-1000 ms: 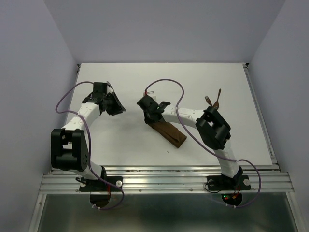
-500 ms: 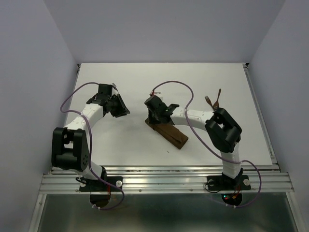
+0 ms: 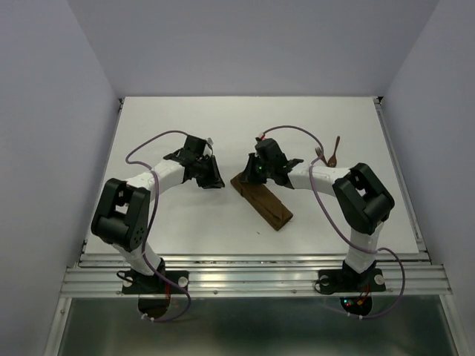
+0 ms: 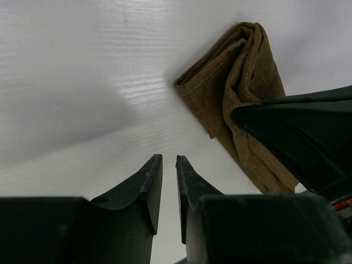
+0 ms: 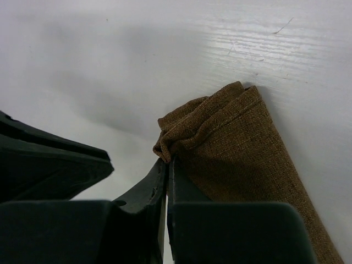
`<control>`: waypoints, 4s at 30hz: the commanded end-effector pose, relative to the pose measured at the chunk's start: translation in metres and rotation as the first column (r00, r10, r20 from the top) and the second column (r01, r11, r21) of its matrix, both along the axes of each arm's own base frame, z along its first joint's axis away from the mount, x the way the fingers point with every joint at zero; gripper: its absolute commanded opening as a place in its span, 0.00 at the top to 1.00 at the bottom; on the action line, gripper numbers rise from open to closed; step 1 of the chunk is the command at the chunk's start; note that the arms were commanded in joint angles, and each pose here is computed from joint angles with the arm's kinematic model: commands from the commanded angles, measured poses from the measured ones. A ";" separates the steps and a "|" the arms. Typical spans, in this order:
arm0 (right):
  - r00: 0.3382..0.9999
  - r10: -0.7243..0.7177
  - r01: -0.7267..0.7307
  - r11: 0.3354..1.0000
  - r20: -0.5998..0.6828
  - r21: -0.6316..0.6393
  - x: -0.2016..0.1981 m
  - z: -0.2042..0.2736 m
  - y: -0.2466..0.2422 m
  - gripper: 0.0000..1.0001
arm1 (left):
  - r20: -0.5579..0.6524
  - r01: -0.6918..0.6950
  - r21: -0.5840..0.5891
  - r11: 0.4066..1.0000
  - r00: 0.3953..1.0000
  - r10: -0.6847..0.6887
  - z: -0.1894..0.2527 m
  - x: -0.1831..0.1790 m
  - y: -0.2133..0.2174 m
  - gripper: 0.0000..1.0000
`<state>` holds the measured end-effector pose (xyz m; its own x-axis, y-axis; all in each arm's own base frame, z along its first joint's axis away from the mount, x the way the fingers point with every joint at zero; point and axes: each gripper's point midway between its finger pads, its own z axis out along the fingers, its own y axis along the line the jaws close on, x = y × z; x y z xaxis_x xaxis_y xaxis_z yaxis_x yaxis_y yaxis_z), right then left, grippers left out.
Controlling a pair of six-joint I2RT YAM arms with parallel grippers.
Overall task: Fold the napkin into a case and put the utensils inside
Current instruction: Stuff the top corner of the smaller-rectangle-folded napkin into the folded napkin.
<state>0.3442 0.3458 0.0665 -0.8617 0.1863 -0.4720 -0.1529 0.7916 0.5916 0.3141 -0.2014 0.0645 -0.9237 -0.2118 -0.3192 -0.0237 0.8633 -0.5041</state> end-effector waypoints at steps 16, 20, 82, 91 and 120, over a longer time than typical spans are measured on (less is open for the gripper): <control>0.995 0.090 -0.097 0.978 0.043 0.187 -0.007 0.042 0.008 0.99 | 0.072 0.042 -0.080 0.996 0.997 -0.037 -0.016 0.040 -0.058 1.00; 0.996 0.082 -0.089 0.978 0.046 0.187 -0.004 0.043 0.005 0.99 | 0.052 0.048 -0.086 0.995 0.998 -0.044 -0.023 0.042 -0.062 1.00; 0.991 0.123 -0.100 0.937 -0.049 0.335 -0.004 0.027 -0.024 0.99 | 0.165 0.298 0.165 0.940 0.932 -0.324 -0.006 0.012 -0.099 0.63; 0.990 0.134 -0.111 0.933 -0.046 0.341 -0.005 0.029 -0.022 0.99 | 0.148 0.275 0.202 0.940 0.940 -0.307 -0.019 0.015 -0.096 0.71; 0.991 0.132 -0.116 0.937 -0.027 0.331 -0.004 0.030 -0.028 0.99 | 0.205 0.227 0.133 0.965 0.946 -0.251 0.018 0.011 -0.095 1.00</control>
